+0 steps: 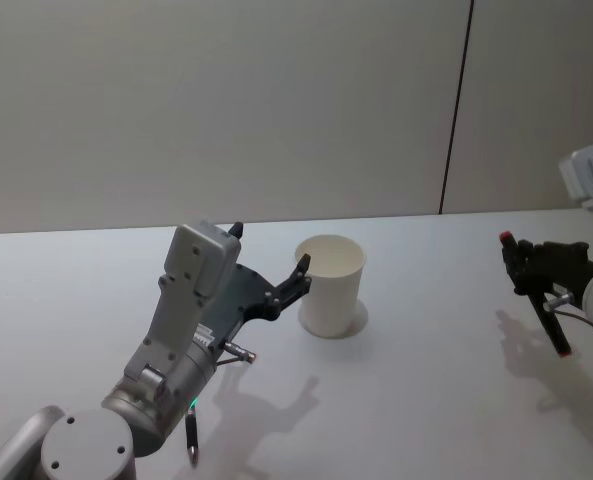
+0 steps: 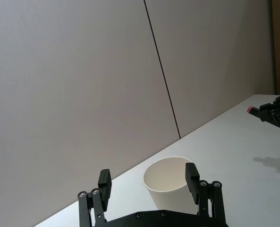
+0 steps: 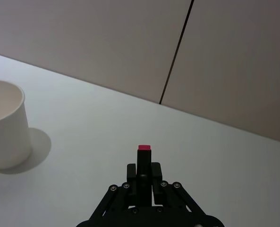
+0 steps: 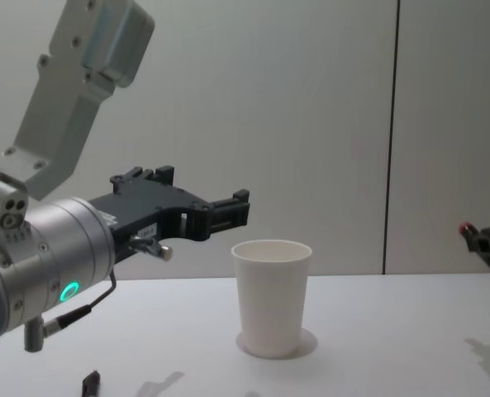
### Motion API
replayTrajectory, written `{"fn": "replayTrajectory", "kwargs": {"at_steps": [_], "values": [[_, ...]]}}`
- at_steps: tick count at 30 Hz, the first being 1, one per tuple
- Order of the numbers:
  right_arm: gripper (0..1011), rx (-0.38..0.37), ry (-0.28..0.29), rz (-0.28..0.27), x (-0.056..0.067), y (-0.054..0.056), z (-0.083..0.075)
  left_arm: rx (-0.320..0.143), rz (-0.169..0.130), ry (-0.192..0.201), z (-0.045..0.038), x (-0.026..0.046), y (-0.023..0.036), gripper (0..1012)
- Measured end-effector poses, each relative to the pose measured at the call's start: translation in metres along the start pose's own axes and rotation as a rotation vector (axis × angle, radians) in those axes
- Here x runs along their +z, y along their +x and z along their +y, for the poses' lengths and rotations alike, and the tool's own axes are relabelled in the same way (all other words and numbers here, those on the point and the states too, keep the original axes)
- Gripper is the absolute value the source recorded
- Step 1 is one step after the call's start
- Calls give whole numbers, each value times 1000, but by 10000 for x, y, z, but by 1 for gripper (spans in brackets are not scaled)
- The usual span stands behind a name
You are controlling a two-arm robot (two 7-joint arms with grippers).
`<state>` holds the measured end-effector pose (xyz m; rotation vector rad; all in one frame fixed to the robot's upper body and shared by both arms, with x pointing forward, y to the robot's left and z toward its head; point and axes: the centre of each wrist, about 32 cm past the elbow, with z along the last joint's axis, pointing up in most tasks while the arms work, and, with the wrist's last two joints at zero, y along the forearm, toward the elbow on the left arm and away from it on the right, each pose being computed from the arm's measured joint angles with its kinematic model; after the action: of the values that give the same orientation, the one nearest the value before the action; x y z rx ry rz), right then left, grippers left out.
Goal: Place the pen into the pen holder.
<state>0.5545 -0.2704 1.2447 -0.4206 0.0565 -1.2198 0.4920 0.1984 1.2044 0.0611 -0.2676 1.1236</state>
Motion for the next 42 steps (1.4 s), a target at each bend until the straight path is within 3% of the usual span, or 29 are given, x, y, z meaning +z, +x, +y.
{"fn": "replayTrajectory", "kwargs": {"at_steps": [13,25,34,42], "values": [[173,-16,209,-85,-122,-90,-96,0,0,0,0,0,0,1000],[173,-17,396,-154,-234,-181,-75,0,0,0,0,0,0,1000],[173,-1,554,-197,-336,-261,64,0,0,0,0,0,0,1000],[173,30,702,-217,-432,-361,349,0,0,0,0,0,0,1000]]}}
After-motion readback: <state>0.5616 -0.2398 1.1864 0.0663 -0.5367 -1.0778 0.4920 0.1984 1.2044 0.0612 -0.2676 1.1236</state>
